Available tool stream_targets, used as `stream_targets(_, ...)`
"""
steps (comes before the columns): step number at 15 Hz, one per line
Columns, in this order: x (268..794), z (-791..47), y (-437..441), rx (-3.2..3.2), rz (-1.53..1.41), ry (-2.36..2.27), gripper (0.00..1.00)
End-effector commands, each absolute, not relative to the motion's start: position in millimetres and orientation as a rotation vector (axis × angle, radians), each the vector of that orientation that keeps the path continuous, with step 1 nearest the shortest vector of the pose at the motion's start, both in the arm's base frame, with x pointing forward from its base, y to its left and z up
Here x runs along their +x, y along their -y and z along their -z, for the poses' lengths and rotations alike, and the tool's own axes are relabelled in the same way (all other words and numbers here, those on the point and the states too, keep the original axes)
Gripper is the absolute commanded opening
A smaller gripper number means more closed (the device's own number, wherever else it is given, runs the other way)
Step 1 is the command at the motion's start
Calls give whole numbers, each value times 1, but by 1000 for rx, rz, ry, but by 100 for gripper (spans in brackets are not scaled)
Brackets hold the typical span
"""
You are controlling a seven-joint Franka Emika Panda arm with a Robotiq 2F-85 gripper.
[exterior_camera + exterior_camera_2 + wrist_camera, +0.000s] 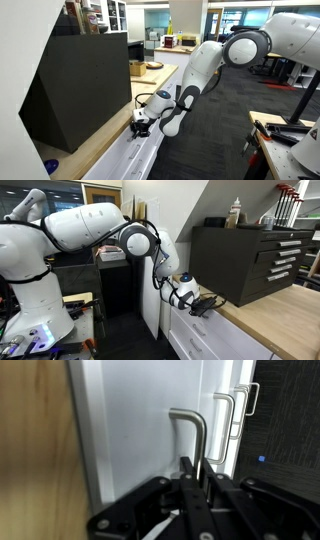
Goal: Open the top left drawer
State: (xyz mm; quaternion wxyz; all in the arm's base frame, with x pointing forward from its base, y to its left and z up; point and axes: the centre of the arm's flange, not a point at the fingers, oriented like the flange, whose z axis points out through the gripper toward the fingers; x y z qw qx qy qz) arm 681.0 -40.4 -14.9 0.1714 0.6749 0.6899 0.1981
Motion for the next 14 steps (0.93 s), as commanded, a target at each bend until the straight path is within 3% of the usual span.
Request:
stream_targets(1,669,12,42,1911,-559,-1971,2)
stream_targets(14,596,18,52,1871,-613,-2002,2)
